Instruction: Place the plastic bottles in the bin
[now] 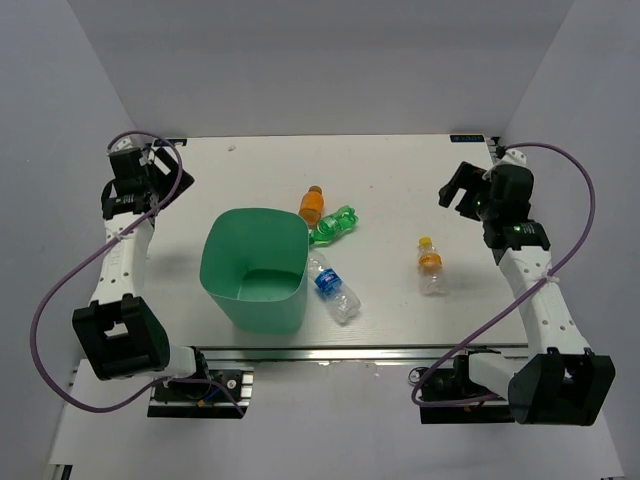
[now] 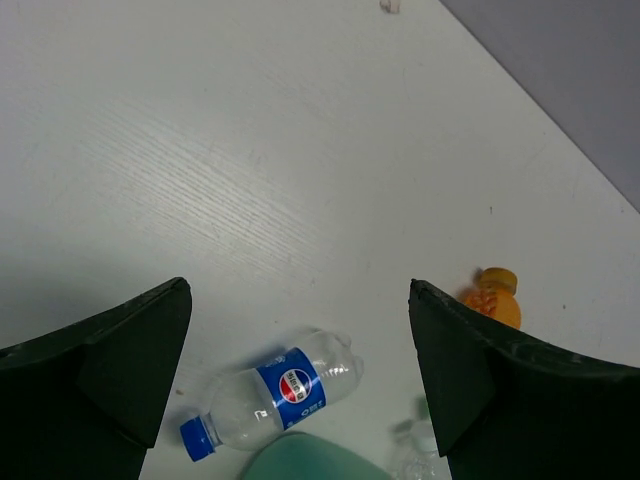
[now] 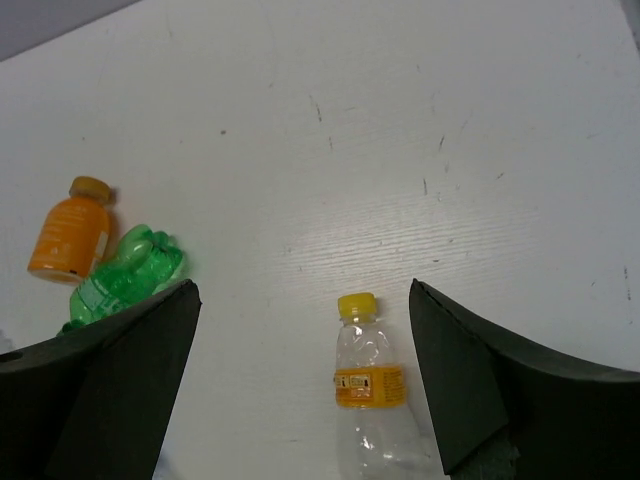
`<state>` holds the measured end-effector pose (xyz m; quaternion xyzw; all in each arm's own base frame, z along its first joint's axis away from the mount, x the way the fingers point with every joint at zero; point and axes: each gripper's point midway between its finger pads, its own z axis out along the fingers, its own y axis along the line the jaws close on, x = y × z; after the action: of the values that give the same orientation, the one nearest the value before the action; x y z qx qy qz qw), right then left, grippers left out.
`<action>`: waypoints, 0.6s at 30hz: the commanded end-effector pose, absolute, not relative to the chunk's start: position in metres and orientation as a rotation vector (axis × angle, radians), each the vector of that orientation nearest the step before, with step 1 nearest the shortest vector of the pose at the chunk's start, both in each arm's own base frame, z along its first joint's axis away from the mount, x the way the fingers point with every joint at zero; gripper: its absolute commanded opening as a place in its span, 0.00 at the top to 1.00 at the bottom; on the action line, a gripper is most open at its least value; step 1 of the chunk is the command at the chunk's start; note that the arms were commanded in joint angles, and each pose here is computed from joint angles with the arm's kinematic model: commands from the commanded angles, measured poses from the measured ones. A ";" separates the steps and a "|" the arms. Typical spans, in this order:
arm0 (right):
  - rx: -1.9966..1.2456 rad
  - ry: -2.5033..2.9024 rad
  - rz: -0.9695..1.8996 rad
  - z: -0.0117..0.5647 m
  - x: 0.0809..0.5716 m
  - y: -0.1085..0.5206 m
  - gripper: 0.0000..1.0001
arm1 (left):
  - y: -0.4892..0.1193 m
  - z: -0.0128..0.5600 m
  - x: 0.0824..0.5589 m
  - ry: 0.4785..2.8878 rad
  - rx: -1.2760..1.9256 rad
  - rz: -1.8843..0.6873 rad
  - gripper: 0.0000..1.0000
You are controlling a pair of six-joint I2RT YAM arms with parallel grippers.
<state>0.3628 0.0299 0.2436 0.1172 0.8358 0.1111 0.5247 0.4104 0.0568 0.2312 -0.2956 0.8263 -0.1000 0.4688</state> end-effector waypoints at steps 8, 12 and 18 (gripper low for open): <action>0.304 2.250 0.290 0.179 0.353 0.038 0.11 | 0.046 0.193 0.414 2.082 -0.724 -0.320 0.02; 0.280 2.346 0.321 0.140 0.349 0.046 0.11 | 0.046 0.173 0.415 2.108 -0.771 -0.331 0.02; 0.305 2.526 0.254 0.070 0.324 0.050 0.11 | 0.041 0.155 0.414 2.135 -0.812 -0.363 0.02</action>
<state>0.3322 0.0465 0.0898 0.1147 0.9374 0.1044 0.3118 0.4114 0.0454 0.1517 -0.3180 0.8522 -0.1257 0.3960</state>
